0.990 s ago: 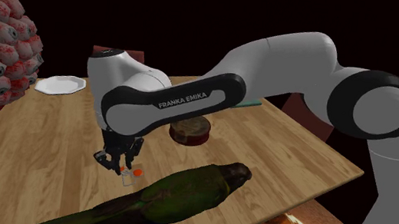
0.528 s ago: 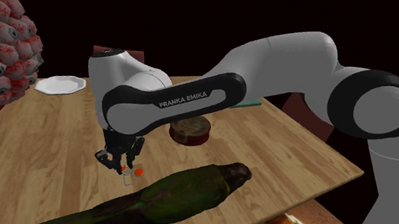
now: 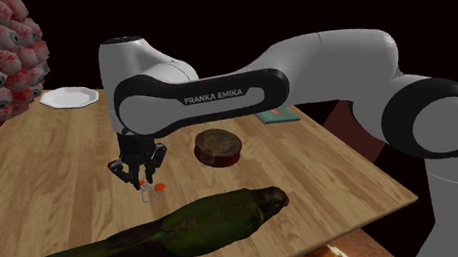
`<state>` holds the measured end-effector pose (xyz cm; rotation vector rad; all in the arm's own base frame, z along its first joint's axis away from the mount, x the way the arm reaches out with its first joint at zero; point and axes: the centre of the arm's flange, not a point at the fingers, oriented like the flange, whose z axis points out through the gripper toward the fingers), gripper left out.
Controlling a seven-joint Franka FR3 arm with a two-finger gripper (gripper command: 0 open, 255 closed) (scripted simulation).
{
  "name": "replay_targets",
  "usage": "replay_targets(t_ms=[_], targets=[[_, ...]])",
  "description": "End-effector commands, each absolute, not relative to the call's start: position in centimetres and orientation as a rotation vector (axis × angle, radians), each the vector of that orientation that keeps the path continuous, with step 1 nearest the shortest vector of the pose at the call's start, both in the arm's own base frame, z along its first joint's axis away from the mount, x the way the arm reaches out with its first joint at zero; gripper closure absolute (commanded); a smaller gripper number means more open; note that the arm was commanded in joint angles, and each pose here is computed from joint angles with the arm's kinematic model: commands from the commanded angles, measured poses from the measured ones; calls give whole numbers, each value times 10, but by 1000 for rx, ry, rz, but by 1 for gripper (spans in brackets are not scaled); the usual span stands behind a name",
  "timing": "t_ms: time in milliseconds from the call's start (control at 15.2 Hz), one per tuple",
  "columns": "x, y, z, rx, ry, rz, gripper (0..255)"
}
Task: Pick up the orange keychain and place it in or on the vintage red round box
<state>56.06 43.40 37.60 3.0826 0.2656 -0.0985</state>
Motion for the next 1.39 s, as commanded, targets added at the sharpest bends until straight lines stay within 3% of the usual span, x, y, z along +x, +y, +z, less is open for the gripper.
replay_targets(t_ms=[0, 924, 1320], targets=[[559, 434, 387, 3082, 265, -99, 255], [559, 434, 458, 3082, 266, -99, 255], [579, 357, 461, 3082, 265, -99, 255]])
